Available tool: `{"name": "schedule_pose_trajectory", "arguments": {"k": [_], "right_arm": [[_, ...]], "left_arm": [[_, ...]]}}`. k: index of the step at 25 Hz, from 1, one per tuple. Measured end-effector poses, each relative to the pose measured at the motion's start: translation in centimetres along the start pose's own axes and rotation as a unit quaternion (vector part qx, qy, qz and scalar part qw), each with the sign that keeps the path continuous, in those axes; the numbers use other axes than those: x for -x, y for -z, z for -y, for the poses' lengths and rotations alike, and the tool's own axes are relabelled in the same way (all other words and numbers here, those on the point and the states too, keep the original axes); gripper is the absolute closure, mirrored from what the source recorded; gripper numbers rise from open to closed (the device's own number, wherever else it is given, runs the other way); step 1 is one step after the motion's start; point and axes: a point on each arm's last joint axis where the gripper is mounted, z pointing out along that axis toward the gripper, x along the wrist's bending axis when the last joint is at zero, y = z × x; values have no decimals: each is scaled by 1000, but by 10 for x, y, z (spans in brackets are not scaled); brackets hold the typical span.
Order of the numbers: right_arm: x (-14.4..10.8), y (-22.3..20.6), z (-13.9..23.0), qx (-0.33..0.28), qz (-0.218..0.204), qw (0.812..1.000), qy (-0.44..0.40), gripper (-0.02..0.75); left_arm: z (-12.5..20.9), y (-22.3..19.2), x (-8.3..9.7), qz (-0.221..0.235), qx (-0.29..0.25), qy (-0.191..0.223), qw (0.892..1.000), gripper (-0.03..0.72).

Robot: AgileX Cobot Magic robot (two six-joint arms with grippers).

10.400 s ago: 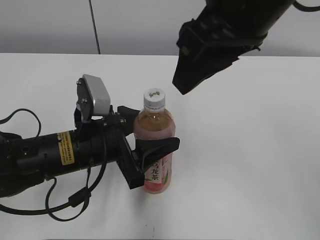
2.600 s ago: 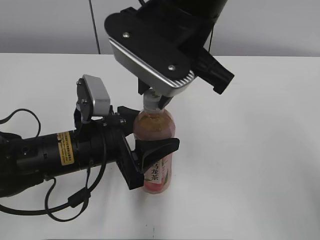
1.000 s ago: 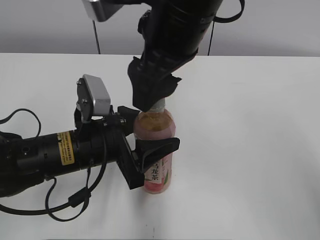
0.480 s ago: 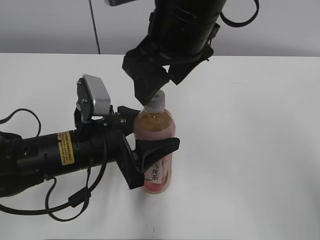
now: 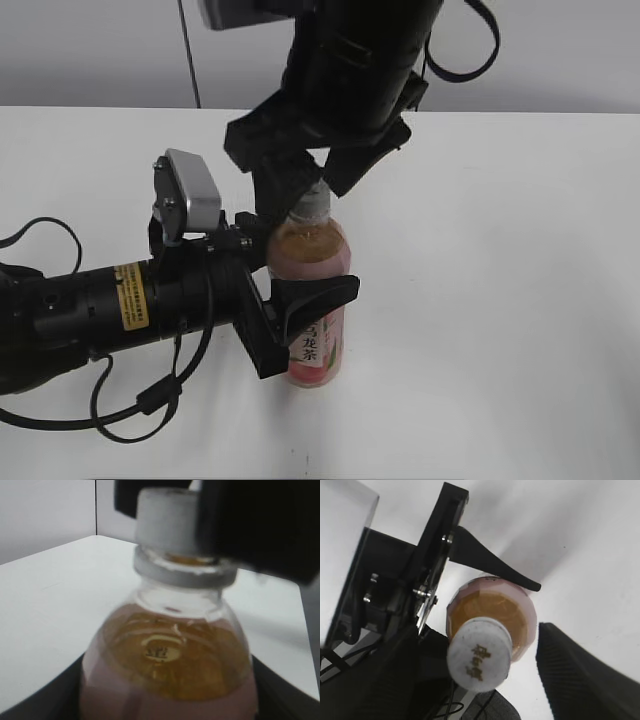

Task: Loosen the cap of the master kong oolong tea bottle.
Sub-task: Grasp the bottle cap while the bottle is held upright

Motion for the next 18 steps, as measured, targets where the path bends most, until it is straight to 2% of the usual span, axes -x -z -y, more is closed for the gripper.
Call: {"name": "schedule_pose_trajectory", "arguments": {"k": [5, 10, 18], "right_arm": [[3, -19, -2, -22, 0, 1000, -4, 216], [3, -13, -1, -16, 6, 1000, 0, 246], [3, -4, 0, -7, 11, 1000, 3, 248]], "left_arm": [[0, 0, 0, 0, 0, 0, 1000, 228], [0, 0, 0, 0, 0, 0, 1000, 228], [0, 0, 0, 0, 0, 0, 1000, 228]]}}
